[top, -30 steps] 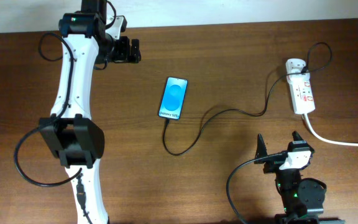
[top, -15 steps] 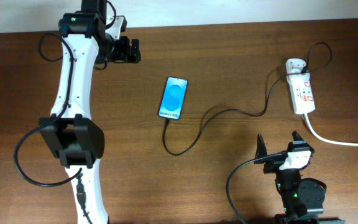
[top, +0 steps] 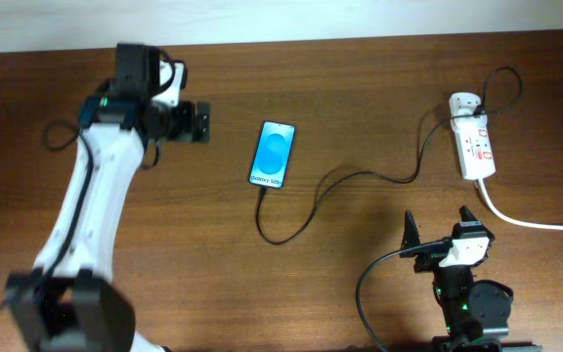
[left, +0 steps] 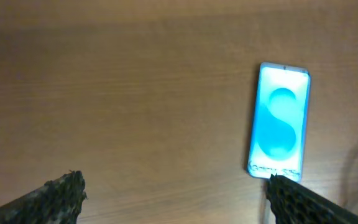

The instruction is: Plug charger to phone and switch on socket

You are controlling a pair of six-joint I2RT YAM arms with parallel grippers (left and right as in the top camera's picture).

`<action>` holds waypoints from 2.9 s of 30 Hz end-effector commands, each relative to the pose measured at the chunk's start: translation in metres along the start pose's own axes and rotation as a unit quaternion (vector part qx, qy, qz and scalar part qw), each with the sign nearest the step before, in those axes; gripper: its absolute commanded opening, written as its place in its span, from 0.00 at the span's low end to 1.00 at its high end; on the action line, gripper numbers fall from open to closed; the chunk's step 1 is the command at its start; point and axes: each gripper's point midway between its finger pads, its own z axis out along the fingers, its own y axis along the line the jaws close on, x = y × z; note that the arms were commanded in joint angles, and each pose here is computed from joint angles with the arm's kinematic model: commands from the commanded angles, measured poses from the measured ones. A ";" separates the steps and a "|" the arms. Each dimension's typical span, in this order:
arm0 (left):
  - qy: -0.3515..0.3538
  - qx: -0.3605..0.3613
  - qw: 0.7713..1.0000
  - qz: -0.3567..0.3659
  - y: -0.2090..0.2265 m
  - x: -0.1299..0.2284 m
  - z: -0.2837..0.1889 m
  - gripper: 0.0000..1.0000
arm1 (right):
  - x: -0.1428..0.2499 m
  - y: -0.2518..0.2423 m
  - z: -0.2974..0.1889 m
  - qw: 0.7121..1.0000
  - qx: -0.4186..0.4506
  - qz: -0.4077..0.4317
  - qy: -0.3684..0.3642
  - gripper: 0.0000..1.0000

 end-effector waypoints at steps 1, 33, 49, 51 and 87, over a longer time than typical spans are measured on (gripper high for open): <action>-0.012 -0.074 0.997 0.001 0.022 0.045 -0.045 0.99 | 0.002 0.000 0.000 1.000 0.000 -0.003 0.000 0.98; -0.467 -0.080 0.881 -0.011 0.024 0.181 -0.079 0.99 | 0.002 0.000 0.000 1.000 0.000 -0.003 0.000 0.98; -0.463 -0.085 0.882 -0.011 0.028 0.182 -0.077 0.99 | 0.002 0.000 0.000 1.000 0.000 -0.003 0.000 0.98; -0.463 -0.083 0.882 -0.010 0.028 0.182 -0.077 0.99 | 0.002 0.000 0.000 1.000 0.000 -0.003 0.000 0.98; -0.464 -0.081 0.882 -0.009 0.027 0.181 -0.078 0.99 | 0.002 0.000 0.000 1.000 0.000 -0.003 0.000 0.98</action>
